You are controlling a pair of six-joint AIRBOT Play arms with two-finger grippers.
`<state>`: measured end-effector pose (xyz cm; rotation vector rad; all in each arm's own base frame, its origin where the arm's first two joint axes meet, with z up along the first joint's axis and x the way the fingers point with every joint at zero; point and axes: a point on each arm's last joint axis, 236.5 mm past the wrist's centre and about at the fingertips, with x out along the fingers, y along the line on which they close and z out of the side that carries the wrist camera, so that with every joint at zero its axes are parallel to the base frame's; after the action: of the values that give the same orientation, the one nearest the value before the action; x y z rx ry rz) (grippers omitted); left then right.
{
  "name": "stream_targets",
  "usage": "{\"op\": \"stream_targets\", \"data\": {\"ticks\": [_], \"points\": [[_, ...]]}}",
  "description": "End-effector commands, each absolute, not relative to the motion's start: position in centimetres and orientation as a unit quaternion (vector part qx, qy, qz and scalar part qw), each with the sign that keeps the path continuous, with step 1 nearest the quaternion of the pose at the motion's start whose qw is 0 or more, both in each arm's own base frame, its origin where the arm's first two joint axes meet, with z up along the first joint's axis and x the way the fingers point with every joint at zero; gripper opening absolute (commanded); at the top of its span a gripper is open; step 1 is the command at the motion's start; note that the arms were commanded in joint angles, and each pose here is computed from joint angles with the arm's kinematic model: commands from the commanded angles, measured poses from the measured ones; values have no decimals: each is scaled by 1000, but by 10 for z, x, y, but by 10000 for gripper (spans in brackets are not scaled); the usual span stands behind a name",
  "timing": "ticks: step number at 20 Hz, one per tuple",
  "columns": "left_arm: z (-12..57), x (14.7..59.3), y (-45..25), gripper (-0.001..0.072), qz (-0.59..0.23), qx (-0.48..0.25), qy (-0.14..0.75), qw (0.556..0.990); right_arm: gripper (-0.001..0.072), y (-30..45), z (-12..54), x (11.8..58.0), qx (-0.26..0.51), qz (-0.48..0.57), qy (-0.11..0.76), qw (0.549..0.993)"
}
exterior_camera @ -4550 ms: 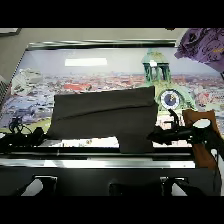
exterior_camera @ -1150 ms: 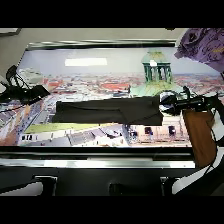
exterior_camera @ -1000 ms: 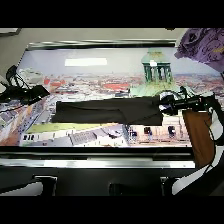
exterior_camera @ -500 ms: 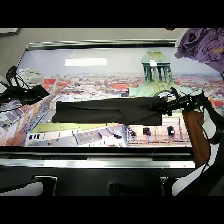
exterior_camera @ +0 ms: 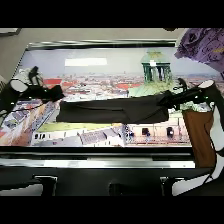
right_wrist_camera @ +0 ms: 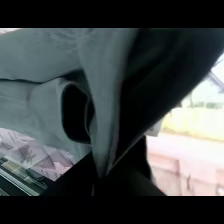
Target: Fold the clothes and pants, and hang the long-sleeved shirts on hangers.
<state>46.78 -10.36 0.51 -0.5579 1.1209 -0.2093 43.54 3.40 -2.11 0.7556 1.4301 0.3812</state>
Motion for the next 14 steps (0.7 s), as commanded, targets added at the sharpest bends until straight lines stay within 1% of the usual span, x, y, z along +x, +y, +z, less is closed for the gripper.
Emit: {"op": "stream_targets", "data": {"ticks": [1, 4, 8, 11, 14], "points": [[-17, 465, -207, 21, -161, -299, 534, 774, 34, 24, 31, 420, 314, 132, 623, 705], [-45, 440, -297, 21, -208, -306, 562, 739, 34, 15, 67, 403, 287, 106, 615, 727], [-55, 410, -401, 21, -283, -279, 582, 710, 34, 7, 111, 387, 256, 87, 594, 758], [-52, 395, -471, 21, -326, -303, 586, 677, 34, 4, 133, 380, 246, 76, 576, 776], [-55, 382, -521, 20, -349, -320, 598, 647, 34, 5, 147, 377, 243, 76, 572, 780]]}}
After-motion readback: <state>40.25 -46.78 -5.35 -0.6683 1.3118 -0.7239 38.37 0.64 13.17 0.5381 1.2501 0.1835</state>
